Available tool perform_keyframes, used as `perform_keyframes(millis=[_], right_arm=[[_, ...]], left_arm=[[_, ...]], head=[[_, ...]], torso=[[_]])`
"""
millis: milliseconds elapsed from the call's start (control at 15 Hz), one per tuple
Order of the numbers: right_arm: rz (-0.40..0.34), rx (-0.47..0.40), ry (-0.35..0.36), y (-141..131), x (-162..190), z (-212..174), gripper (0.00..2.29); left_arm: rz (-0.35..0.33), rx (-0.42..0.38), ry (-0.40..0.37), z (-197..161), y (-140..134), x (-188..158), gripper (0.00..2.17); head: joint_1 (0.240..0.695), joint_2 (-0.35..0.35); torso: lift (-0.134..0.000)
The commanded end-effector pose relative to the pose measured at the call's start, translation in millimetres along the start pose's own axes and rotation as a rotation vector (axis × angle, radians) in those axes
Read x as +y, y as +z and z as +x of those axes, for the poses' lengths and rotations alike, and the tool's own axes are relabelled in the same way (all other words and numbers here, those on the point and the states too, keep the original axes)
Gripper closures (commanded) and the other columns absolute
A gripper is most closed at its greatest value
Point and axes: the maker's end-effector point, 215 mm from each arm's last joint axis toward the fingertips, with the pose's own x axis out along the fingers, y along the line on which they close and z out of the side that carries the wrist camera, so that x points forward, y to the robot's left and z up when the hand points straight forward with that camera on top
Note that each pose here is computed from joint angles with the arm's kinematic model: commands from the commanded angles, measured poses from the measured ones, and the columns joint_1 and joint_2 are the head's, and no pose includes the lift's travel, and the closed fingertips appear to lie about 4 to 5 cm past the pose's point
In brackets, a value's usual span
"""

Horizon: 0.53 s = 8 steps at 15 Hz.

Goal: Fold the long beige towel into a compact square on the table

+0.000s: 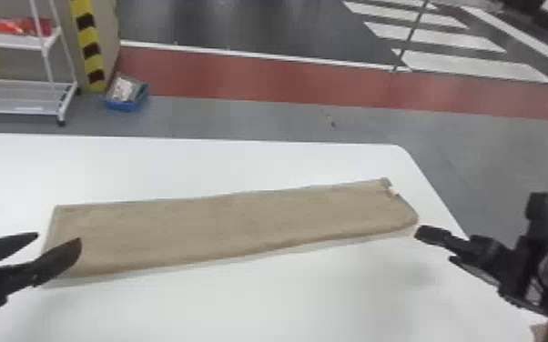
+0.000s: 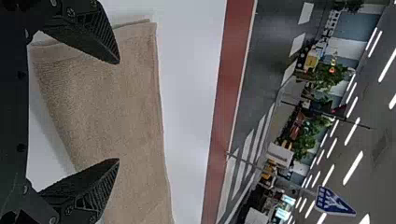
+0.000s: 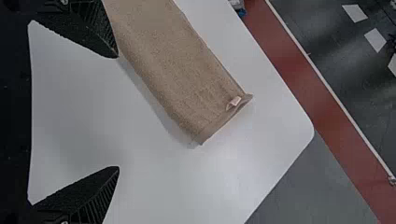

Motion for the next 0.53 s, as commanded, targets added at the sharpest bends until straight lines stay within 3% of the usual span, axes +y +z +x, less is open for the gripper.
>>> perform_keyframes(millis=[0, 467], right_arm=[[-0.001, -0.028, -0.017, 3, -10, -15, 0.01], [-0.007, -0.028, -0.002, -3, -5, -17, 0.01]], left_arm=[[-0.004, 0.035, 0.023, 14, -7, 11, 0.16], [0.013, 0.146, 0.172, 42, -23, 57, 0.21]], head=[[0.695, -0.26], [0.695, -0.246]], torso=[[-0.124], [-0.124]])
